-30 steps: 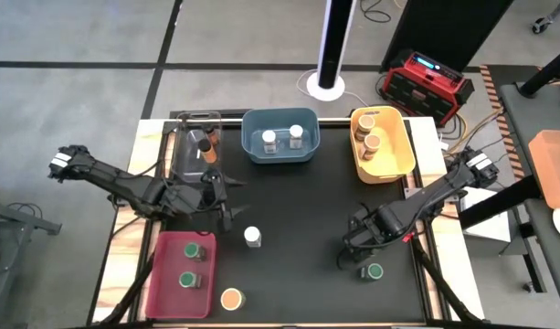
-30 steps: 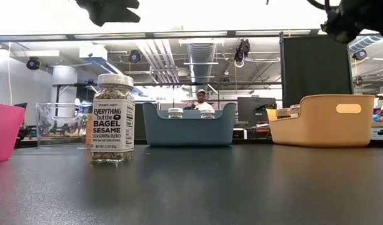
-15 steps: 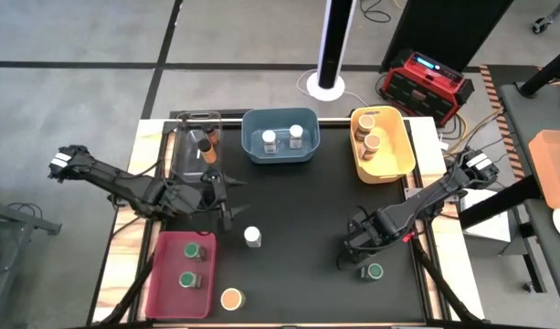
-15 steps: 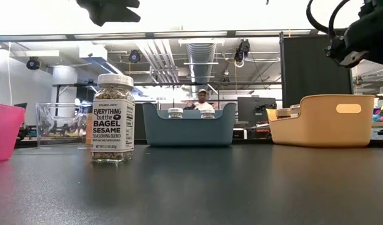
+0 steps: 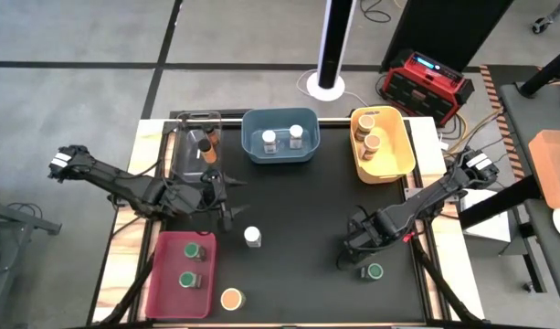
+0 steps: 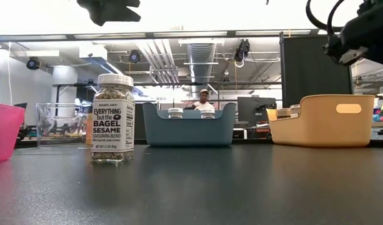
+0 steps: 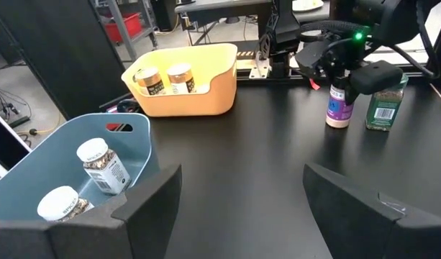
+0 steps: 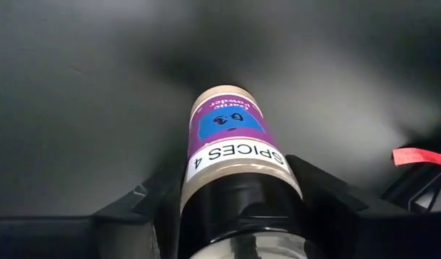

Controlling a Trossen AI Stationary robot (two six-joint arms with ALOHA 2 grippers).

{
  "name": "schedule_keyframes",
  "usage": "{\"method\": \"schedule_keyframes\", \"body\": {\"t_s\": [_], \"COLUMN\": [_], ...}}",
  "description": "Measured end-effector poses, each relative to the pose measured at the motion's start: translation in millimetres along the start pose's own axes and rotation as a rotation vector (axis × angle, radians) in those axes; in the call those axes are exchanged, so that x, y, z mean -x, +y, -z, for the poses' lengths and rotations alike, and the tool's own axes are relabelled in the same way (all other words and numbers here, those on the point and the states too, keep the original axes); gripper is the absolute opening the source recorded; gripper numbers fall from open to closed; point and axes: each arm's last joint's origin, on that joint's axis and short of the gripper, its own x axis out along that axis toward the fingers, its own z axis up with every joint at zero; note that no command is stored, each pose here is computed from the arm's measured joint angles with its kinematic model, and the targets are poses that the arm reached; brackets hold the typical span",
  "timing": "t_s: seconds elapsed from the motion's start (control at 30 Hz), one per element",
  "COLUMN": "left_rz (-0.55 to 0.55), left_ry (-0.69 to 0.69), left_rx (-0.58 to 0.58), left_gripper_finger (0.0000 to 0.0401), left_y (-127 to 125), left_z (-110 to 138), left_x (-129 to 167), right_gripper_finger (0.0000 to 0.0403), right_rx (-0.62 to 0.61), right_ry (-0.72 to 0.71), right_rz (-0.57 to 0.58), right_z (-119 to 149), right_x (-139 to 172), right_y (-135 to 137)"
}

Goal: Sort spices by type
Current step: Put the black seasoning bottle into the transparent bin

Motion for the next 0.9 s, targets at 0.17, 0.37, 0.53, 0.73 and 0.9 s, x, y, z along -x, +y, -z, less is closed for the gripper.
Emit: {"method": "schedule_keyframes", "body": {"t_s": [0.17, 0.37, 0.53, 0.73, 0.9], "left_rz": [0.000, 0.001, 0.000, 0.001, 0.004], "left_ry": [-0.002, -0.007, 0.009, 0.001, -0.018], "left_rx": [0.000, -0.007, -0.029, -0.071, -0.143], "left_gripper_finger": [0.0275, 0.0275, 0.0275, 0.0275, 0.0275], "left_y": [0, -1, -6, -15, -21], "left_z": [0, -1, 3, 6, 7], "left_x": [0, -2, -10, -23, -31], "right_gripper_finger": [0.0202, 0.0203, 0.0203, 0.0203, 0.0203], "right_rx": [0.026, 0.090, 0.195, 0.324, 0.448], "right_ry": [-0.064, -0.290, -0.506, -0.714, -0.869], "right_rz": [-0.041, -0.136, -0.175, -0.302, -0.398], "right_z": [0, -6, -20, -49, -72], "right_x": [12, 41, 62, 81, 95], "right_y": [7, 20, 30, 48, 62]}}
